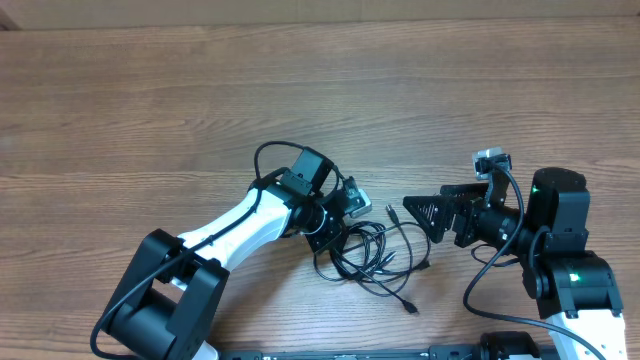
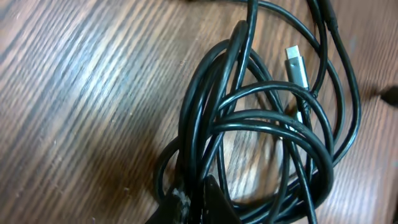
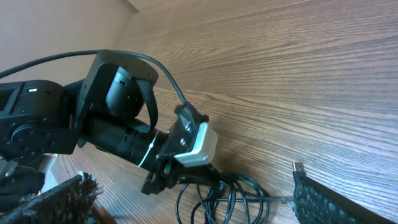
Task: Untangle cables
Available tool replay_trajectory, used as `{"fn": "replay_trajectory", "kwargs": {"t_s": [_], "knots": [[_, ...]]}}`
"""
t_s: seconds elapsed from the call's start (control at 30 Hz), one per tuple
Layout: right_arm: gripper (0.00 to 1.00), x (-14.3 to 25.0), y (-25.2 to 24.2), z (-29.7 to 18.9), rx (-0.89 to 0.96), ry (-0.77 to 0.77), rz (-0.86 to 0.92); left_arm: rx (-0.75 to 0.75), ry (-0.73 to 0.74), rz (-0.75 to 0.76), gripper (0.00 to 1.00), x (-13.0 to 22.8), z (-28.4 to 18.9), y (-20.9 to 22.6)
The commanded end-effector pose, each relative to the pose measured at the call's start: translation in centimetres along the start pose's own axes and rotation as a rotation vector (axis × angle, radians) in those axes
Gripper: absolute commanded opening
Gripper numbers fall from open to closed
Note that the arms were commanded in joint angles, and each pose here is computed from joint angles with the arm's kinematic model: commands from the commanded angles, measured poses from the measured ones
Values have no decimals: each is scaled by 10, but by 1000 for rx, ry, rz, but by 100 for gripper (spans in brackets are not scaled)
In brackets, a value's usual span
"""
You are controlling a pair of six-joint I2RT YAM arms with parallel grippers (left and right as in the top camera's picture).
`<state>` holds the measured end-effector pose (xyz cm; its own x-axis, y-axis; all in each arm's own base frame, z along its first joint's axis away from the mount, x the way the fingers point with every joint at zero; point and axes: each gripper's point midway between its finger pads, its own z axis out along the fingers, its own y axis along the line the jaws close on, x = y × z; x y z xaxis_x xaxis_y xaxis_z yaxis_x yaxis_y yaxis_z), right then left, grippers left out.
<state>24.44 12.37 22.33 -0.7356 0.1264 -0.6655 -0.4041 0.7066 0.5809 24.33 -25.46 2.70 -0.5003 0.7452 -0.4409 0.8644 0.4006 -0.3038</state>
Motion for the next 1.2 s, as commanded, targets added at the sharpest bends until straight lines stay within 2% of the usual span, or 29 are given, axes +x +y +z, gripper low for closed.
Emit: {"fn": "replay_trajectory", "kwargs": {"t_s": [0.0,0.07,0.17,0.33,0.43,0.5,0.6,0.7,0.87,1.0,1.17], "knots": [[100,-6,6,-2,-19,-13,-15,-65,-63,-217,4,-28,-16,11],[100,-6,6,-2,-19,-12,-14,-114,-106,-229,4,-43,-31,16],[100,-6,6,-2,-18,-13,11,-228,-250,-230,4,-84,-79,25],[100,-6,6,-2,-19,-13,14,-303,-512,-186,4,-136,-161,8],[100,-6,8,-3,-28,-12,13,-324,-669,-131,4,-155,-209,-12],[100,-6,13,-3,-58,-12,6,-331,-712,-109,4,-157,-226,-21],[100,-10,29,-5,-146,-20,-26,-334,-733,-96,4,-153,-240,-31],[100,-12,43,-7,-226,-23,-57,-310,-675,-27,4,-144,-232,-40],[100,-11,53,-10,-284,-21,-101,-276,-595,-2,4,-129,-219,-46],[100,-12,55,-11,-289,-25,-109,-119,-608,164,4,-134,-214,-81],[100,-10,60,-12,-323,-22,-145,-41,-638,223,4,-141,-215,-99]]}}
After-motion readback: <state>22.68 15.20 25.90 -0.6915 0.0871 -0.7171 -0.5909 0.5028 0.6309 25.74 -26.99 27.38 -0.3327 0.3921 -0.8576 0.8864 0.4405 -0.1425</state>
